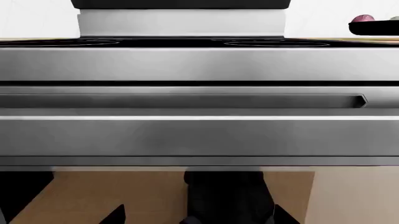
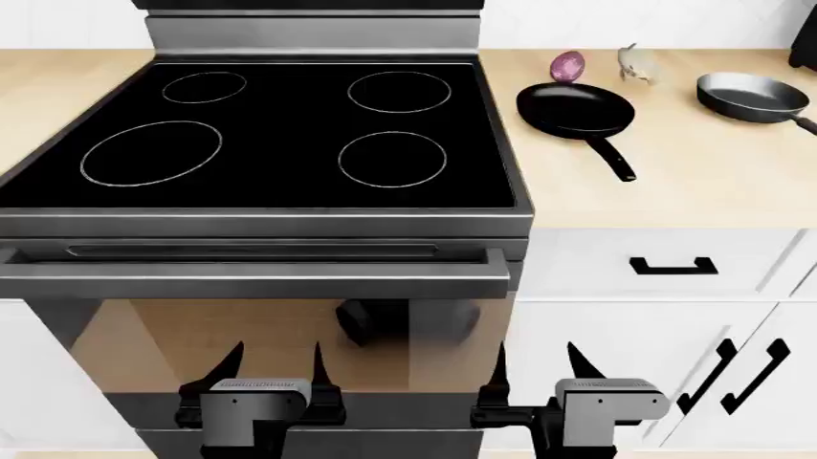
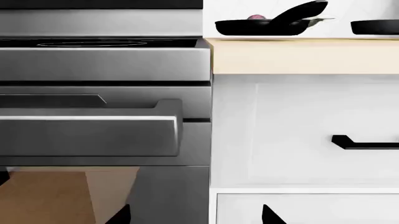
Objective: Place both pans onto different burners. Then place the eggplant and the fish on different pans.
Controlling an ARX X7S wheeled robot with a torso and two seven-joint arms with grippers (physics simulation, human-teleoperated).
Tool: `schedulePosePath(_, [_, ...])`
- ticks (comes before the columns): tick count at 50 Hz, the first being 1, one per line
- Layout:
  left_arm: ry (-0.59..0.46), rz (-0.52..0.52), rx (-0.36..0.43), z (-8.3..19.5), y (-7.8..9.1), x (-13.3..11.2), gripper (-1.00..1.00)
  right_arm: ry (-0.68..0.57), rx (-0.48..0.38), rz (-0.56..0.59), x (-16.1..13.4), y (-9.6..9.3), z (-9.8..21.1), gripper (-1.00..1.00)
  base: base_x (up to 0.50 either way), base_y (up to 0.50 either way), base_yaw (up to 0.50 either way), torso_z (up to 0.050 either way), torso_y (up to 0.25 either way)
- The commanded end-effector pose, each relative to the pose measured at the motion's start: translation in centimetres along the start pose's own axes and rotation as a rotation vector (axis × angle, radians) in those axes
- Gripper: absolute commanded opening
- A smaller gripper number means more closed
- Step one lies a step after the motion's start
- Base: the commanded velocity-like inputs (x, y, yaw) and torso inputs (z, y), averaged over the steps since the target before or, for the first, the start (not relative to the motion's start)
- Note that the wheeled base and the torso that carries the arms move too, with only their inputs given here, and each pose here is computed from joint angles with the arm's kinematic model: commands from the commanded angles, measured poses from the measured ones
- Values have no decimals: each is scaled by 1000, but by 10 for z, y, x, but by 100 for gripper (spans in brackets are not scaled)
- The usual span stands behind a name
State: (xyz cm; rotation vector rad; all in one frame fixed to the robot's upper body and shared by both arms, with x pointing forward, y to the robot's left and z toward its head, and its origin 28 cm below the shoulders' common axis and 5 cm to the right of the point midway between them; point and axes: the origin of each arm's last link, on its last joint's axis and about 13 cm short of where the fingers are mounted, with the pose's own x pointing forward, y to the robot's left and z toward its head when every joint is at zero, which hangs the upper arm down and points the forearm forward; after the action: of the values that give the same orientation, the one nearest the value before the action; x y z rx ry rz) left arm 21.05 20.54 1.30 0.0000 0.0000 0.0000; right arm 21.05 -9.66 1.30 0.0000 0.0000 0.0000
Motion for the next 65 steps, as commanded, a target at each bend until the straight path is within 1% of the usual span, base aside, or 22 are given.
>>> schedulePosePath(1, [9, 3, -2, -1, 0, 0, 100, 10, -22, 0, -1, 1, -3, 100, 0, 0, 0, 0, 0])
schedulePosePath(4, [12, 38, 17, -4, 3, -8, 100, 32, -42, -5, 0, 5, -6, 100, 0, 0, 0, 0, 0])
schedulePosePath(8, [13, 56, 29, -7, 6, -11, 100, 45, -50, 0, 3, 9, -10, 100, 0, 0, 0, 0, 0])
schedulePosePath(21, [8, 55, 40, -9, 5, -11, 100, 55, -47, 2, 3, 9, -13, 100, 0, 0, 0, 0, 0])
schedulePosePath(29, [-2, 34, 29, -10, 5, -12, 100, 64, -33, -9, 6, 9, -15, 100, 0, 0, 0, 50, 0])
schedulePosePath(34, [-5, 29, 36, -10, 5, -13, 100, 61, -23, -11, 6, 8, -15, 100, 0, 0, 0, 50, 0])
schedulePosePath(38, [-6, 25, 36, -11, 5, -13, 100, 61, -23, -8, 6, 8, -15, 100, 0, 0, 0, 50, 0])
schedulePosePath(40, [-5, 17, 31, -11, 5, -13, 100, 65, -39, -12, 6, 8, -17, 100, 0, 0, 0, 50, 0])
schedulePosePath(49, [-2, -4, 38, -9, 4, -14, 100, 66, -30, -5, 6, 7, -17, 100, 0, 0, 0, 50, 0])
schedulePosePath(60, [4, -5, 37, -9, 4, -13, 100, 67, -19, -5, 7, 7, -17, 100, 0, 0, 0, 50, 0])
schedulePosePath(65, [1, 20, 39, -10, 5, -14, 100, 74, 2, -8, 7, 7, -19, 100, 0, -100, 0, 40, 0])
